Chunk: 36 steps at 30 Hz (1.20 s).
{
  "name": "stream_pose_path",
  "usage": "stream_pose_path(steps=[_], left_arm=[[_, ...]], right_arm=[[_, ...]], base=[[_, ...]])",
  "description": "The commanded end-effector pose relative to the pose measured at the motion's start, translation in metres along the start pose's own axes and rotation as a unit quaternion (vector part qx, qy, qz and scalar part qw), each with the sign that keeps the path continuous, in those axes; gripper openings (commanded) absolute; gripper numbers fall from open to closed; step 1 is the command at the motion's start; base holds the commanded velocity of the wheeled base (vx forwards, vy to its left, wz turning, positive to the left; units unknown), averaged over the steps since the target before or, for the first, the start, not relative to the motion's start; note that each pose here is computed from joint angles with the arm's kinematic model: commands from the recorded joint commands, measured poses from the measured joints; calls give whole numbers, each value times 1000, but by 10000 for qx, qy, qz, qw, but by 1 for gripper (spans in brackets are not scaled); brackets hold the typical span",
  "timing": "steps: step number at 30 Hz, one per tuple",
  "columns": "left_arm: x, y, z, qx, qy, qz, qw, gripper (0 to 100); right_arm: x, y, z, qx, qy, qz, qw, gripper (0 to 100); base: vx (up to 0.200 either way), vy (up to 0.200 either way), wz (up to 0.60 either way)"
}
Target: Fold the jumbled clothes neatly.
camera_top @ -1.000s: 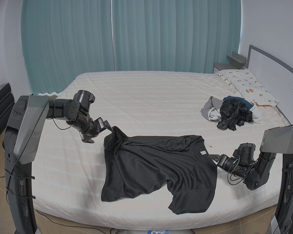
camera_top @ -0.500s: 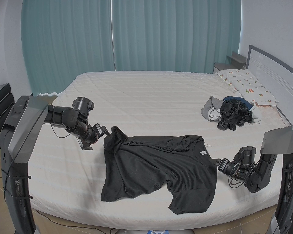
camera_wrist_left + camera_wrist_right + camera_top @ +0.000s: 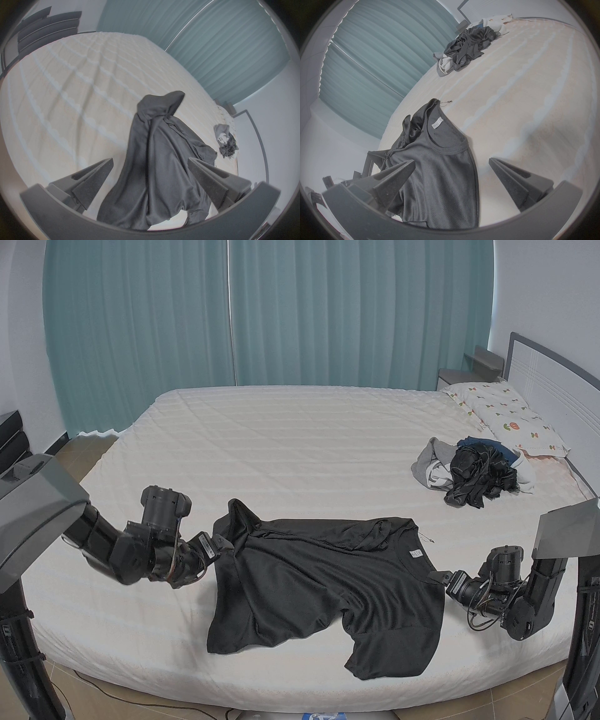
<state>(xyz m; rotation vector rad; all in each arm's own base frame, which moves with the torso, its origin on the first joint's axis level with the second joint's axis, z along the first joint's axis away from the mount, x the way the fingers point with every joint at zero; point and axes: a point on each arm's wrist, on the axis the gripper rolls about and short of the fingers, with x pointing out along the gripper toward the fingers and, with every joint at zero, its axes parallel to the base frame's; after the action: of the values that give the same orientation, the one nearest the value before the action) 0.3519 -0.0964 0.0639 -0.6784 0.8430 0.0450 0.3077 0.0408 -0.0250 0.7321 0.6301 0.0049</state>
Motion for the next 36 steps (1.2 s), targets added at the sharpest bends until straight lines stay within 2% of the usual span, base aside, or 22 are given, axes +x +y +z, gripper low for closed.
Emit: stream_pose_path(steps=[1,4,11,13,19,31,36], left_arm=[[-22,12,-65,325,-43,-301,9990,100],[-20,15,-75,405,-89,-377,9984,100],[-19,15,-79,446,-333,-228,9982,100],[-14,17,-82,445,-272,-151,9985,100],[-6,23,-89,495,-159,-17,9986,100],[-7,14,-96,574,-103,-127,9982,100],[-6,13,-100,624,-121,-81,9979,100]], right_arm=[[-21,-2,-9,151,109,-69,9998,100],[-25,-2,-13,123,127,-22,9998,100],[-29,7,-28,-34,298,83,9995,100],[-29,7,-30,-48,334,64,9994,100],[-34,15,-39,-306,299,3,9991,100],[-38,23,-41,-377,275,95,9989,100],[-42,26,-48,-455,391,131,9981,100]], base=[[0,0,0],[0,0,0],[0,0,0],[0,0,0],[-200,0,0],[0,0,0],[0,-200,0]])
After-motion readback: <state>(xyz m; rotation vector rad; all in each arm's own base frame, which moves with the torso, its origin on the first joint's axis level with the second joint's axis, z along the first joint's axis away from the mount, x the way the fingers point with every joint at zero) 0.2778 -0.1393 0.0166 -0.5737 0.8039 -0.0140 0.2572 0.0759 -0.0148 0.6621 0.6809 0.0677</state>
